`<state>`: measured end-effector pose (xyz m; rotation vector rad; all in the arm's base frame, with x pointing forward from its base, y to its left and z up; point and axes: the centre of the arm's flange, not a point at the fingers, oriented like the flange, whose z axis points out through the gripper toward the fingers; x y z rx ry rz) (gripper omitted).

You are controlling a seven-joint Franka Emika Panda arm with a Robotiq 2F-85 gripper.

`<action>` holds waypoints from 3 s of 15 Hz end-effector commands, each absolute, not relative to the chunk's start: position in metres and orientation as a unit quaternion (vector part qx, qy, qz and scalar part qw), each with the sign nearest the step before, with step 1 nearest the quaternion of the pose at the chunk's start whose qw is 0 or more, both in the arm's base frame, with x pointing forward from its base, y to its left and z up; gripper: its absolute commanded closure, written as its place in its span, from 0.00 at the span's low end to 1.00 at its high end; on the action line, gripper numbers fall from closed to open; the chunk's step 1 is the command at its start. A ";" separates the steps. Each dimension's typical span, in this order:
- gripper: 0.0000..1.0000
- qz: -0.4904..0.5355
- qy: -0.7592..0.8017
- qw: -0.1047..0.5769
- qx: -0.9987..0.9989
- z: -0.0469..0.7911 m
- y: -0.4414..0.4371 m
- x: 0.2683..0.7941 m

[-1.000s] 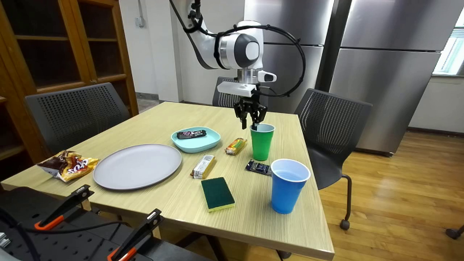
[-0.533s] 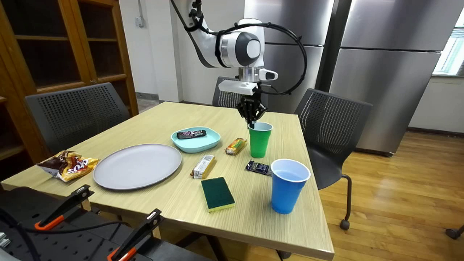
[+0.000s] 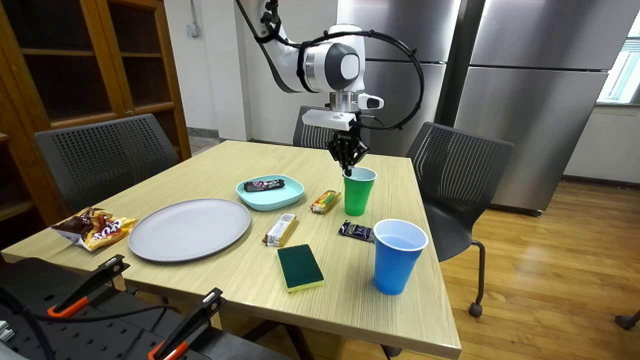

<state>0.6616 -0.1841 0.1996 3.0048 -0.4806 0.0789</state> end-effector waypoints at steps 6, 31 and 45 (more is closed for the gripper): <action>0.99 0.072 -0.163 0.052 0.983 0.244 -0.170 0.660; 0.99 0.000 0.058 0.098 0.994 0.270 0.084 0.532; 0.99 -0.012 0.101 0.085 0.991 0.233 0.193 0.467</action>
